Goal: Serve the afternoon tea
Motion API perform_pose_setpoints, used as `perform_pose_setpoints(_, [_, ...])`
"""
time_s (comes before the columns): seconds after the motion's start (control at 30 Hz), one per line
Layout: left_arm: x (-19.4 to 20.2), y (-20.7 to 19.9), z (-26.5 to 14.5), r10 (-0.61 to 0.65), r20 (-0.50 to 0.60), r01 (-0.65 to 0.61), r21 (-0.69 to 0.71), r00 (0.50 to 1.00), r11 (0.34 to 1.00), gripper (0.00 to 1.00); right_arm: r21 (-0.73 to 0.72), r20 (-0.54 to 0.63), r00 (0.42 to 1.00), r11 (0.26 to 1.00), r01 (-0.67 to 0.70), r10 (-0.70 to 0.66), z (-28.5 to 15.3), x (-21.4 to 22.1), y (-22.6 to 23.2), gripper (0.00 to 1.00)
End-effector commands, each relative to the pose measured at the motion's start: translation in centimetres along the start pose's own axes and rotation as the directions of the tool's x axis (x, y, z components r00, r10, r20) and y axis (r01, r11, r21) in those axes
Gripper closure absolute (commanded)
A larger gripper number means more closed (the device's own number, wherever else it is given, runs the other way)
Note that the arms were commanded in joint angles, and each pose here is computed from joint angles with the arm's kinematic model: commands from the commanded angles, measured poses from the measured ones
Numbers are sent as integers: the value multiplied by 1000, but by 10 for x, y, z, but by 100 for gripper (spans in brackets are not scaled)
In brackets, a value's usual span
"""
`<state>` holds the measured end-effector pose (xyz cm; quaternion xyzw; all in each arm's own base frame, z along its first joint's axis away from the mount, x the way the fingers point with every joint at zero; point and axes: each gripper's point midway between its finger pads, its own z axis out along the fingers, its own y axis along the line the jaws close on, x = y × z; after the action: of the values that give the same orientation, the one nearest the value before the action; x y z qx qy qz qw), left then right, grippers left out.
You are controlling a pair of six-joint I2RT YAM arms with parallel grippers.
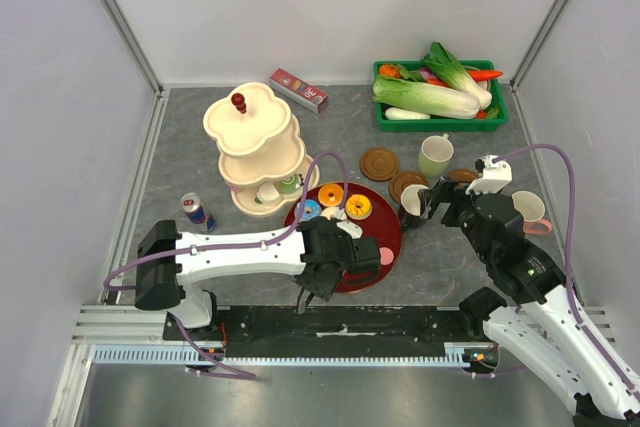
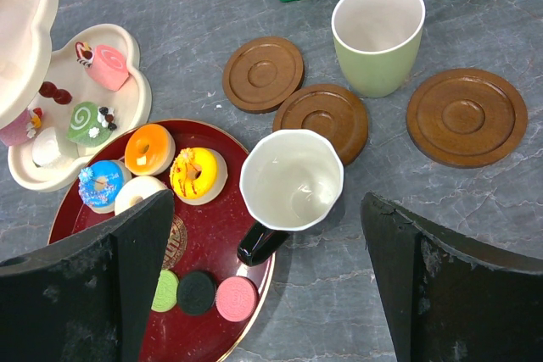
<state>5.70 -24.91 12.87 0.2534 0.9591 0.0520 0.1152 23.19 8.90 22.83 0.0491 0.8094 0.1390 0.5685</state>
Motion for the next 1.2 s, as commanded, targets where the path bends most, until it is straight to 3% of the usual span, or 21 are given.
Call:
perform_pose_setpoints(0.0, [24, 35, -18, 65, -97, -75, -108, 993, 991, 51, -2, 17, 1000, 1000, -13, 13, 1, -3, 1, 2])
perform_pose_setpoints(0.6, [22, 38, -18, 51, -77, -60, -119, 996, 991, 58, -1, 19, 1000, 1000, -15, 15, 2, -3, 1, 2])
perform_pose_setpoints(1.17, [-17, 50, -45, -76, 144, 90, -95, 987, 991, 58, 1, 17, 1000, 1000, -13, 13, 2, -3, 1, 2])
